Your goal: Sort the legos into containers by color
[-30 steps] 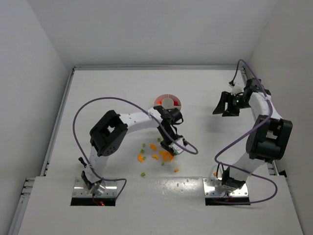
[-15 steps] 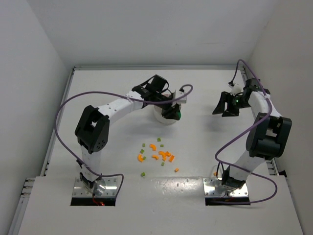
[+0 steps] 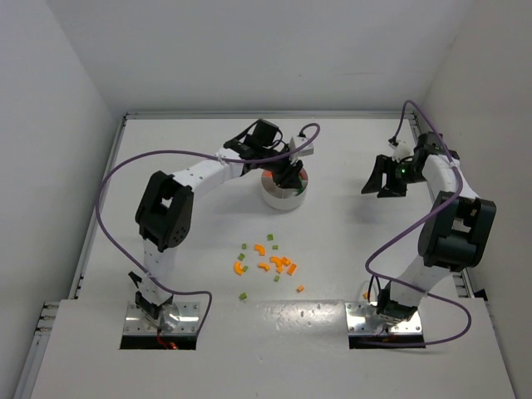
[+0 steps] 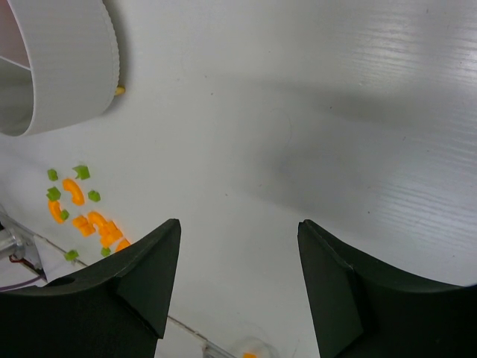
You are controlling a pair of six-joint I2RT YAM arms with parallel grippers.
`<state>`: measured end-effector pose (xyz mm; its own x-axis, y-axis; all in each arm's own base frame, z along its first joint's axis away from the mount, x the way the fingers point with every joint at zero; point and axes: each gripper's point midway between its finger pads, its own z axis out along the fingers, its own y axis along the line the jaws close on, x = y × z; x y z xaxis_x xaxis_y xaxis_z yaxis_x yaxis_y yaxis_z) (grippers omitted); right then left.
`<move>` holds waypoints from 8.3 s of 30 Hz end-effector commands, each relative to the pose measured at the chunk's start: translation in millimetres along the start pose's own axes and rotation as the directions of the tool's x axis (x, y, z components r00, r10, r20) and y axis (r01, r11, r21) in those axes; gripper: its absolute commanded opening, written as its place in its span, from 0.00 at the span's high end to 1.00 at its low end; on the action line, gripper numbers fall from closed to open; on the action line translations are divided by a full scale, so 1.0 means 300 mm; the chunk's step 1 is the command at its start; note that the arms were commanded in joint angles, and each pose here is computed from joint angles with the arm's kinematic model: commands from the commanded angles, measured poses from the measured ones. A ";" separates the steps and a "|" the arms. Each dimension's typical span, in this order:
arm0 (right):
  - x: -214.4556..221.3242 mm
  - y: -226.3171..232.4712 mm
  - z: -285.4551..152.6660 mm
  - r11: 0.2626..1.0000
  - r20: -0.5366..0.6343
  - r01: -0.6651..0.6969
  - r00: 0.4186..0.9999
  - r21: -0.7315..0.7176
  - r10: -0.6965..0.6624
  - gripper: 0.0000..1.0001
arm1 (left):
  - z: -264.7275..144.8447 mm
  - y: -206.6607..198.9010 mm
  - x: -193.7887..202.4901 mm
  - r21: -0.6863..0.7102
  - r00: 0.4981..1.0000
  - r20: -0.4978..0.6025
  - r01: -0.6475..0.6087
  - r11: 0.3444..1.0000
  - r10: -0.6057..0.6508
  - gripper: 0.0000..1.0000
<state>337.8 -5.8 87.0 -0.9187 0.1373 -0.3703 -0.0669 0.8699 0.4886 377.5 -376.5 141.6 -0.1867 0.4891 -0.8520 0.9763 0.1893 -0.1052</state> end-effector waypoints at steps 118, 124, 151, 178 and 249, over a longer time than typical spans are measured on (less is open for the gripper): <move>0.462 0.731 0.619 0.088 -0.087 0.888 0.055 -0.452 -0.995 0.48 | -0.949 0.068 0.298 -0.652 0.865 0.220 0.474 0.592 -0.450 0.09; 0.482 0.746 0.638 0.072 -0.082 0.884 0.038 -0.462 -0.996 0.48 | -0.938 0.069 0.319 -0.652 0.864 0.206 0.472 0.594 -0.460 0.09; 0.394 0.918 0.466 0.029 0.054 0.917 0.055 -0.399 -0.997 0.89 | -0.925 0.098 0.321 -0.648 0.846 0.234 0.503 0.572 -0.478 0.09; -0.032 0.987 0.437 0.161 0.060 0.975 0.172 -0.152 -0.983 0.92 | -0.924 0.160 0.244 -0.624 0.843 0.286 0.525 0.579 -0.455 0.09; 0.325 0.774 0.480 0.235 -0.076 0.926 0.222 -0.294 -0.972 0.51 | -1.030 0.059 0.228 -0.672 0.824 0.444 0.566 0.478 -0.352 0.08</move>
<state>283.1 265.4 49.3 -0.1688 -0.8656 -0.4714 -0.9855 0.1551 0.0680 352.6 -80.9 221.7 -0.4705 -0.0059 -0.8824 0.3071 0.9364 -0.1700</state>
